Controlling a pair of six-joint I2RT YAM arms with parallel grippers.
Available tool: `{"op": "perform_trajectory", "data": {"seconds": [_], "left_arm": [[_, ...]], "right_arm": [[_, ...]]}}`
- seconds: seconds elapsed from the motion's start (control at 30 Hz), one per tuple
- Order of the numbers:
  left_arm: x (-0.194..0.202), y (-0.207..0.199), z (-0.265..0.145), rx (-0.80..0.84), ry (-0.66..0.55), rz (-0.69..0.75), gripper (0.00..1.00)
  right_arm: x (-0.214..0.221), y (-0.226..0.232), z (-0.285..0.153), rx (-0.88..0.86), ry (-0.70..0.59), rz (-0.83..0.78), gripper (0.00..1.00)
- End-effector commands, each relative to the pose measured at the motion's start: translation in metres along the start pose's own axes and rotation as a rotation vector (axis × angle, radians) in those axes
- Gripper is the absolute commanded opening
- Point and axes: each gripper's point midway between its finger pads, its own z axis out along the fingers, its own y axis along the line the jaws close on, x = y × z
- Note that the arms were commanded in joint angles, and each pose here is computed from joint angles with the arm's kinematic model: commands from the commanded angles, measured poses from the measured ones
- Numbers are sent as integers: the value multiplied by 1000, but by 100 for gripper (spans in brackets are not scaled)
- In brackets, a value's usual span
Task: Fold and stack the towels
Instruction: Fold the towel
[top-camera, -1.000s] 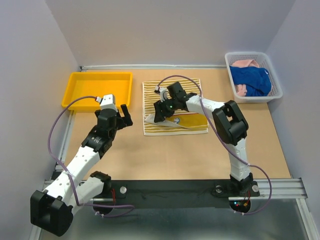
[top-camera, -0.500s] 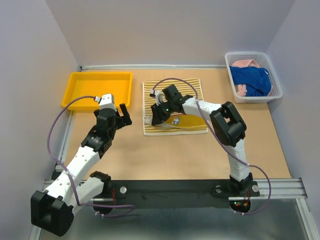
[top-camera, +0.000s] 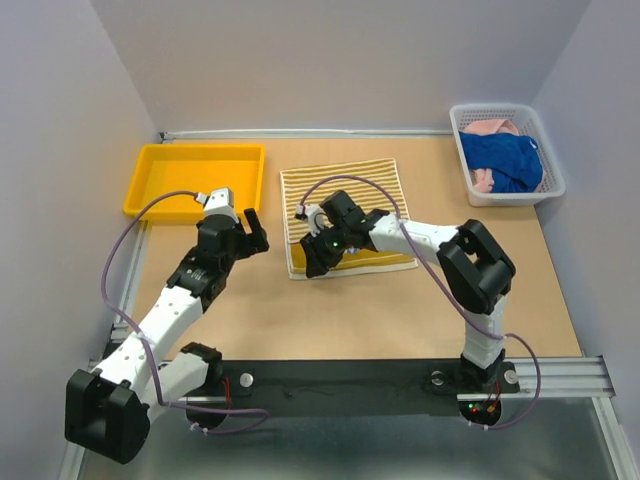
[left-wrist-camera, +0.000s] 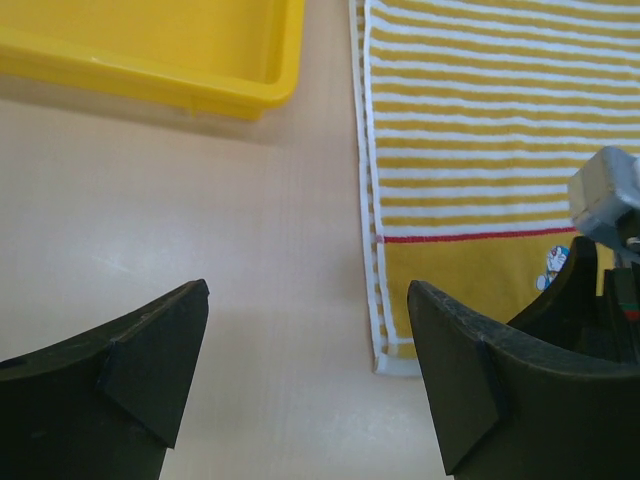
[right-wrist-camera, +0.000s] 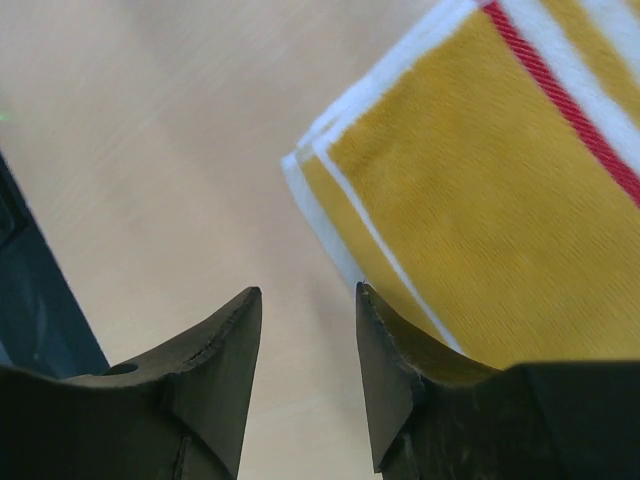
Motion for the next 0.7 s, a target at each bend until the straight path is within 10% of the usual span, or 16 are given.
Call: {"op": "perform_trajectory", "data": {"seconds": [0.0,0.33,0.67], "left_arm": [[20,-18,3,90,82,-83,90],[86,-54,10,137,337,-124,74],[107,-66,27,106,407,-116,72]], "right_arm": [[-29,-19,-43,239,-116,-16,48],[27,-135,-191,684,-367,498,49],[97,-188,-228,749,-454,868,48]]}}
